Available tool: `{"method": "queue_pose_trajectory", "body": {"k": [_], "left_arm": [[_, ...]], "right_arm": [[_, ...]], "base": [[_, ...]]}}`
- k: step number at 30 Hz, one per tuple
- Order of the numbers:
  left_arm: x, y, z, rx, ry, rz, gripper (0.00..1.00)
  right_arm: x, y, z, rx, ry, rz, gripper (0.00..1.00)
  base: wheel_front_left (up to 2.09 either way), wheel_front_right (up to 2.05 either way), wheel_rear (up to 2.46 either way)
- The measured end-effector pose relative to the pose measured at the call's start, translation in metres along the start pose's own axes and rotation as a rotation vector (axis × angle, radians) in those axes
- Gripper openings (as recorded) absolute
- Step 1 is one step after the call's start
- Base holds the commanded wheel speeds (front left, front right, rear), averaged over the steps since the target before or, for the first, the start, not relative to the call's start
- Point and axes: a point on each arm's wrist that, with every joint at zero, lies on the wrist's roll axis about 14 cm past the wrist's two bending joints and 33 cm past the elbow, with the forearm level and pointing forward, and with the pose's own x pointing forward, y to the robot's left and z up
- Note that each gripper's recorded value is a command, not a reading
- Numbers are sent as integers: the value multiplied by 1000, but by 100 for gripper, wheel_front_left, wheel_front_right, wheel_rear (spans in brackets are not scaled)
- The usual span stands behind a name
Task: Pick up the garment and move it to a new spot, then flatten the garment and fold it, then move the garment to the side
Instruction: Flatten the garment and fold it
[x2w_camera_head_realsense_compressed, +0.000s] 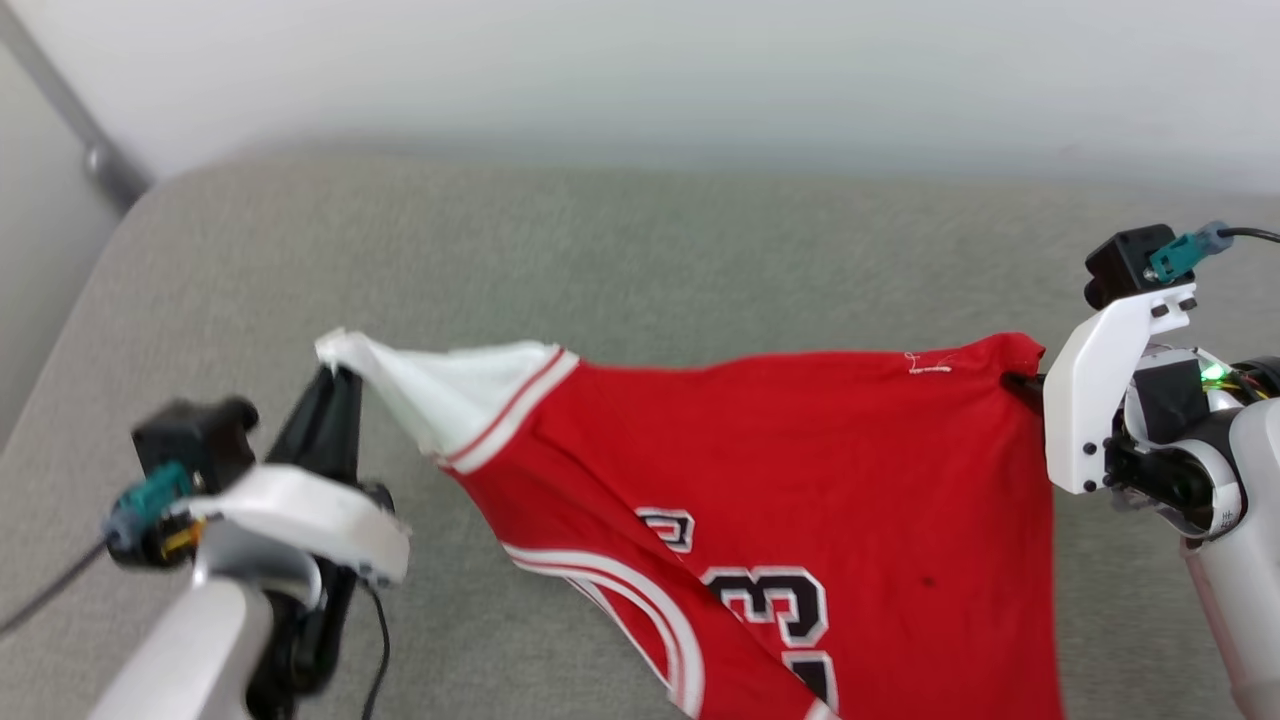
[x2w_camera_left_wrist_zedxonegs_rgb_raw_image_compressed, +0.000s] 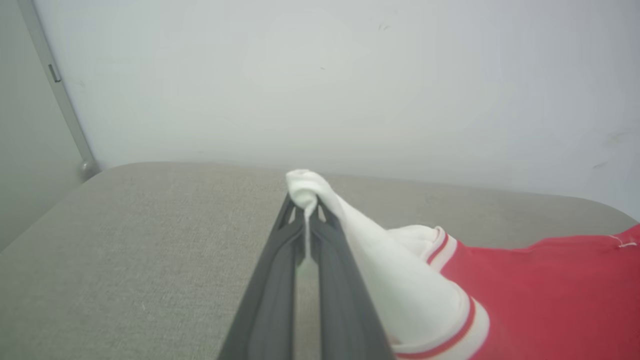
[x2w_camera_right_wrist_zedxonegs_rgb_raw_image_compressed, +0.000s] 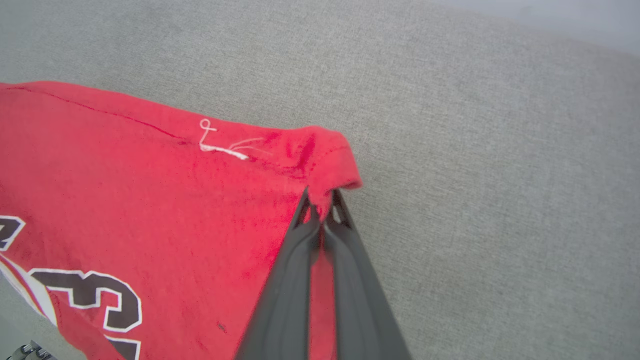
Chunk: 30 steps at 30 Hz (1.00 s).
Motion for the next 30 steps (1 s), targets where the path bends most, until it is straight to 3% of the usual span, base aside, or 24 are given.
{"method": "queue_pose_trajectory", "body": {"k": [14,24,30], "left_arm": [[75,-61,137,69,-248,-172,0],[161,-57,223,132,-425,-156,0],[218,-49,245,126,-517,-135,0]], "right_arm": [[-100,-53,91,10,-400,-194,0],[-108,-81,207,-61,-658,-267,0],[-84,-100,265,-89,-781,-296,0]], "base": [[0,0,0],[0,0,0],[0,0,0]]}}
